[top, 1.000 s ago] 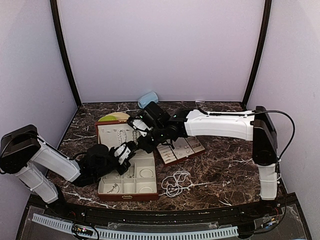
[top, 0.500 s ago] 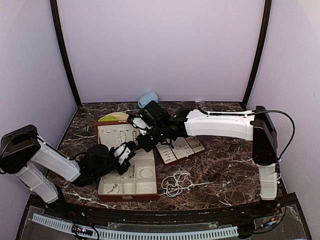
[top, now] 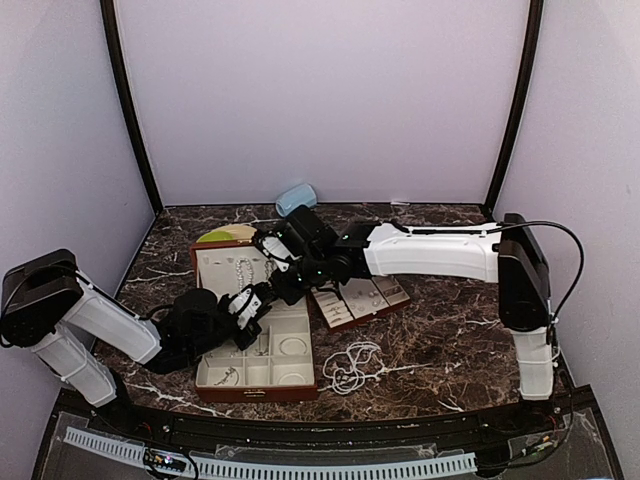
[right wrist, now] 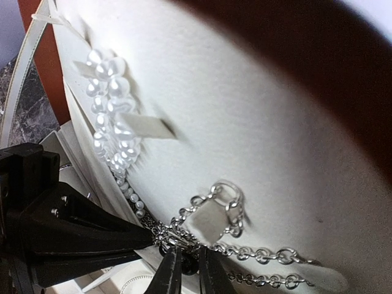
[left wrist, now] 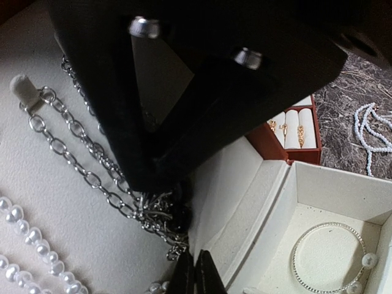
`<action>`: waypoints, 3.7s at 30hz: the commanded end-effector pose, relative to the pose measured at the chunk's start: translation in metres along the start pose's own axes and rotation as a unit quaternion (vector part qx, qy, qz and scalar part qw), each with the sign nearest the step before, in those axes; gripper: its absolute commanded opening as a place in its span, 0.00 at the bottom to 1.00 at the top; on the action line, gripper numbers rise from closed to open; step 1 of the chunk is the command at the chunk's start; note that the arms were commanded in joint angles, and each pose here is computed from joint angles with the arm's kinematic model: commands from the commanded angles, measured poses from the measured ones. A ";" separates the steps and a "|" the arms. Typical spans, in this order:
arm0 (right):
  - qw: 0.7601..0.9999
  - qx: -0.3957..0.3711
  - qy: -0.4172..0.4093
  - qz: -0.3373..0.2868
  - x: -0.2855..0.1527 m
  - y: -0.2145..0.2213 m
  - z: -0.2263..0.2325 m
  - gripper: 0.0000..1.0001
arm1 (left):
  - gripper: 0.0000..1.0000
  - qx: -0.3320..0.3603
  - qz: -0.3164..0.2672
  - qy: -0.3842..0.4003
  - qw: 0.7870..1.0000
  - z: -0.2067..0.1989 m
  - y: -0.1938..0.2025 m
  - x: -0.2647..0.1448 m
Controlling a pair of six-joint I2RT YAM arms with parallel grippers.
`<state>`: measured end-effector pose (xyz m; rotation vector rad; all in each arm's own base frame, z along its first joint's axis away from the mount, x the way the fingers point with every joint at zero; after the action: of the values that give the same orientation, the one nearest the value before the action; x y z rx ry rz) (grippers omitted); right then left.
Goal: Organize the mixed jewelry
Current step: Adjust the necklace on the necklace hanger.
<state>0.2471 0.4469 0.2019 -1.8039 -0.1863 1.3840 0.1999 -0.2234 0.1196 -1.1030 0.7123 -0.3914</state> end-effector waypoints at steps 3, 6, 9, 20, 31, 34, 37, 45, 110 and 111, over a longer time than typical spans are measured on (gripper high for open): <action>0.999 0.002 0.007 0.035 0.023 0.022 0.003 0.12 | 0.00 -0.017 -0.070 0.044 0.996 -0.010 -0.025 -0.003; 0.999 0.000 0.005 0.039 0.025 0.025 0.006 0.12 | 0.00 -0.021 -0.076 0.041 0.996 -0.009 -0.026 -0.003; 0.999 0.000 0.002 0.045 0.028 0.029 0.009 0.11 | 0.00 -0.024 -0.084 0.037 0.996 -0.008 -0.028 -0.005; 0.999 0.009 -0.005 0.052 0.033 0.037 0.017 0.11 | 0.00 -0.024 -0.106 0.053 0.993 -0.010 -0.034 -0.007; 0.998 0.011 -0.010 0.059 0.037 0.043 0.021 0.10 | 0.00 -0.030 -0.125 0.031 0.991 -0.006 -0.036 -0.011; 0.998 0.012 -0.009 0.061 0.038 0.045 0.022 0.10 | 0.00 -0.028 -0.131 0.031 0.990 -0.006 -0.038 -0.011; 0.998 0.012 -0.003 0.062 0.038 0.045 0.022 0.10 | 0.00 -0.023 -0.137 0.033 0.990 -0.008 -0.039 -0.011; 0.998 0.011 -0.006 0.065 0.040 0.048 0.024 0.10 | 0.00 -0.019 -0.152 0.023 0.988 -0.007 -0.043 -0.014; 0.980 0.129 0.025 -0.148 -0.111 0.018 -0.006 0.45 | 0.29 -0.079 -0.118 -0.013 0.990 0.000 -0.036 -0.020; 0.979 0.133 0.035 -0.148 -0.110 0.019 -0.008 0.45 | 0.29 -0.081 -0.120 -0.008 0.989 0.000 -0.037 -0.021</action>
<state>0.1966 0.3686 0.2646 -1.5560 -0.2253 1.1998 0.1901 -0.2252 0.1408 -1.2930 0.6268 -0.4656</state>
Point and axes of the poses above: each gripper's point midway between its finger pads, its own x axis out along the fingers, its own z axis along the line the jaws close on, y = z × x, the point moved 9 cm from there along -x, back along the fingers, and after that the axes turned 6 degrees about -x, right-handed, at the moved point
